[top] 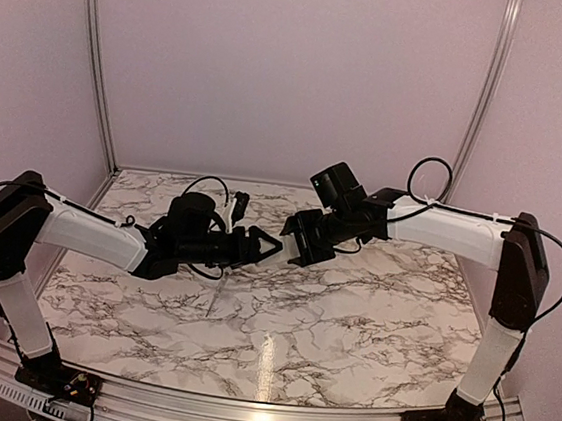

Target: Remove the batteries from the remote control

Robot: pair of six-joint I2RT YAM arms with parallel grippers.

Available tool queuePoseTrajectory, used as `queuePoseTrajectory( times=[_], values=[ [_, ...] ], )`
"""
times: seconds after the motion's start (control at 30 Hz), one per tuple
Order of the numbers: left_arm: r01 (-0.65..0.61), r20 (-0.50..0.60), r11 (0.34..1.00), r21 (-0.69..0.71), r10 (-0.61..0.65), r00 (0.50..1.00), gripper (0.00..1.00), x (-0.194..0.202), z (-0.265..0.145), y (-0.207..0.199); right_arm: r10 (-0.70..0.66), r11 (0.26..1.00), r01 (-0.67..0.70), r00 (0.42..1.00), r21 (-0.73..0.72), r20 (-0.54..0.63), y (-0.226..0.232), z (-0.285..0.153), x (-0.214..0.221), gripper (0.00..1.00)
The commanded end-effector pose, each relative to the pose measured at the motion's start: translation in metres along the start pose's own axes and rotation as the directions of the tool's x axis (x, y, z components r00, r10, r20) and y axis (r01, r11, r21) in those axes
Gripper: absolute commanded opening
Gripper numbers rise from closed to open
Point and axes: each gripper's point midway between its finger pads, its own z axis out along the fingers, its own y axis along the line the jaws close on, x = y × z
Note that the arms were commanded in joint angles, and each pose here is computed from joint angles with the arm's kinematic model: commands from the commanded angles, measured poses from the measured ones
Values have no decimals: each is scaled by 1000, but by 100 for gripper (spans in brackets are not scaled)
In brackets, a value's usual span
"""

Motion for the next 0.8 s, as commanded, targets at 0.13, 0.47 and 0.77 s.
queuePoseTrajectory(
  times=[0.13,0.47,0.77],
  values=[
    [-3,-18,999,32,3,1000,53,-1,16,-5,36,997,-38,999,-71,-31,16,-10,8,40],
    [-5,-48,999,34,6,999,26,3,22,-5,39,996,-42,998,-75,-40,17,-8,9,40],
    [-10,-69,1000,29,12,998,4,5,24,-5,37,996,-41,998,-78,-45,16,-8,10,45]
  ],
)
